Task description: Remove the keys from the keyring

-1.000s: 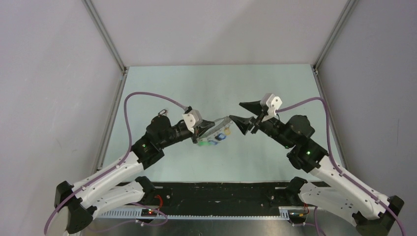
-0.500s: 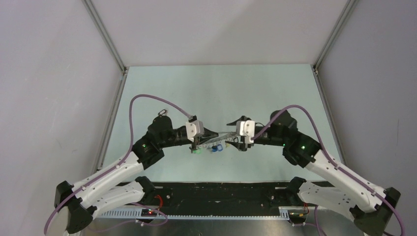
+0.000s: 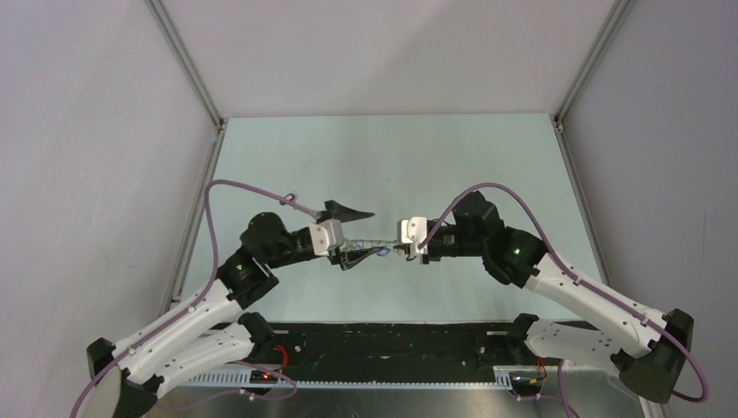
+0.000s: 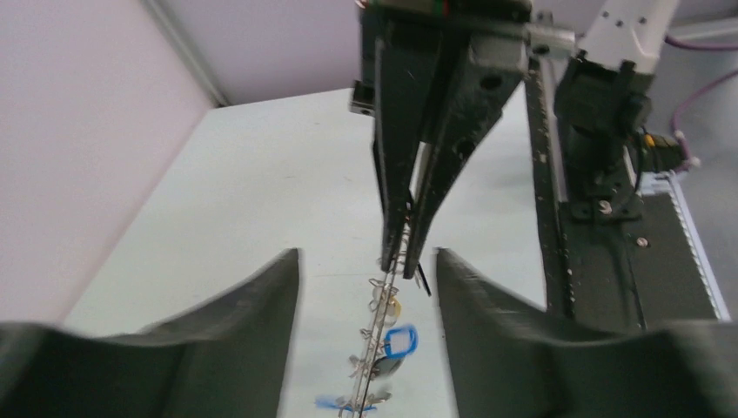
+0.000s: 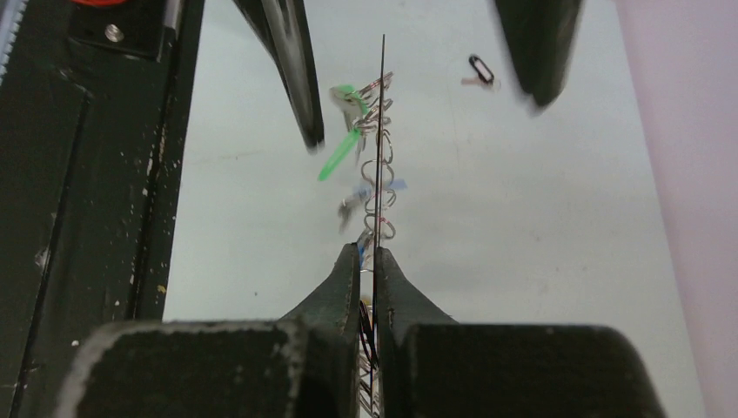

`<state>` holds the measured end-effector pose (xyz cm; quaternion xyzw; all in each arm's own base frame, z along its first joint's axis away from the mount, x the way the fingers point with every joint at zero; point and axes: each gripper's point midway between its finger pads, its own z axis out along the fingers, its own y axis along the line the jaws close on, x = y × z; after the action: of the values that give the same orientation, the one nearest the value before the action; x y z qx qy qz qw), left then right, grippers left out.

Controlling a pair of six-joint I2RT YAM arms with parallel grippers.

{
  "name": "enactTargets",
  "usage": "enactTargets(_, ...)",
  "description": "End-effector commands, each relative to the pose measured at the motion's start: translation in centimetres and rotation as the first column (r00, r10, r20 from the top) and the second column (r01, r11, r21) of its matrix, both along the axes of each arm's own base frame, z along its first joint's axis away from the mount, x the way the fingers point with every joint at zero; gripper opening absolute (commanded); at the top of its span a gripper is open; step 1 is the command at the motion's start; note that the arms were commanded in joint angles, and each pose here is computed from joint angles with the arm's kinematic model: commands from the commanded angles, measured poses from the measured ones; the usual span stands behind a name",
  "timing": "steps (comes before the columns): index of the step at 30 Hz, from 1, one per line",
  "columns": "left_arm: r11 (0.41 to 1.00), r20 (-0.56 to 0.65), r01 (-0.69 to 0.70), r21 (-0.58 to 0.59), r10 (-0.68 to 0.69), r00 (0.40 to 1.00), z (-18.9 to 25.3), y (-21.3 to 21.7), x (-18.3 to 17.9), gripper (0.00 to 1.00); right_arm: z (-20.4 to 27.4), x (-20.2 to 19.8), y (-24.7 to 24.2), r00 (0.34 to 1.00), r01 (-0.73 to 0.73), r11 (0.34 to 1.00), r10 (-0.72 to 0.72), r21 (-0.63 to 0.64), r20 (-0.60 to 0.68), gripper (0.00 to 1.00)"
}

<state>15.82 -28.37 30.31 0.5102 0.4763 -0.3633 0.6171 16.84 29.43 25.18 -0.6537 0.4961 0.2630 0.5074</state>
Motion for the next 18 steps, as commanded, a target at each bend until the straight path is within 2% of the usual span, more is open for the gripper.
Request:
enactTargets(1,0.980,0.090,-0.156,-0.124,0.168,0.982,3.7,2.1,1.6,0.74,4.6,1.6,-1.3,0.985,0.105,0.991,-0.115,0.079,0.132,0.00)
enactTargets(5,0.944,0.087,-0.281,-0.173,0.299,0.950,4.6,3.9,3.1,0.78,7.5,2.3,-2.6,0.956,0.164,0.975,-0.195,0.151,0.219,0.00)
enactTargets(9,0.930,0.074,-0.325,-0.170,0.341,0.937,4.3,4.4,3.8,0.78,10.8,1.8,-3.4,0.916,0.122,0.967,-0.196,0.224,0.349,0.00)
enactTargets(13,0.911,0.073,-0.370,-0.180,0.388,0.919,4.5,5.1,4.4,0.78,13.5,1.5,-4.0,0.840,0.087,0.963,-0.209,0.255,0.501,0.00)
enactTargets(15,0.902,0.080,-0.389,-0.187,0.409,0.909,4.6,5.5,4.6,0.77,14.8,1.6,-4.4,0.778,0.087,0.962,-0.228,0.258,0.586,0.00)
enactTargets(18,0.891,0.082,-0.413,-0.189,0.433,0.898,4.5,5.8,4.9,0.74,16.1,1.9,-4.8,0.718,0.106,0.957,-0.261,0.270,0.645,0.00)
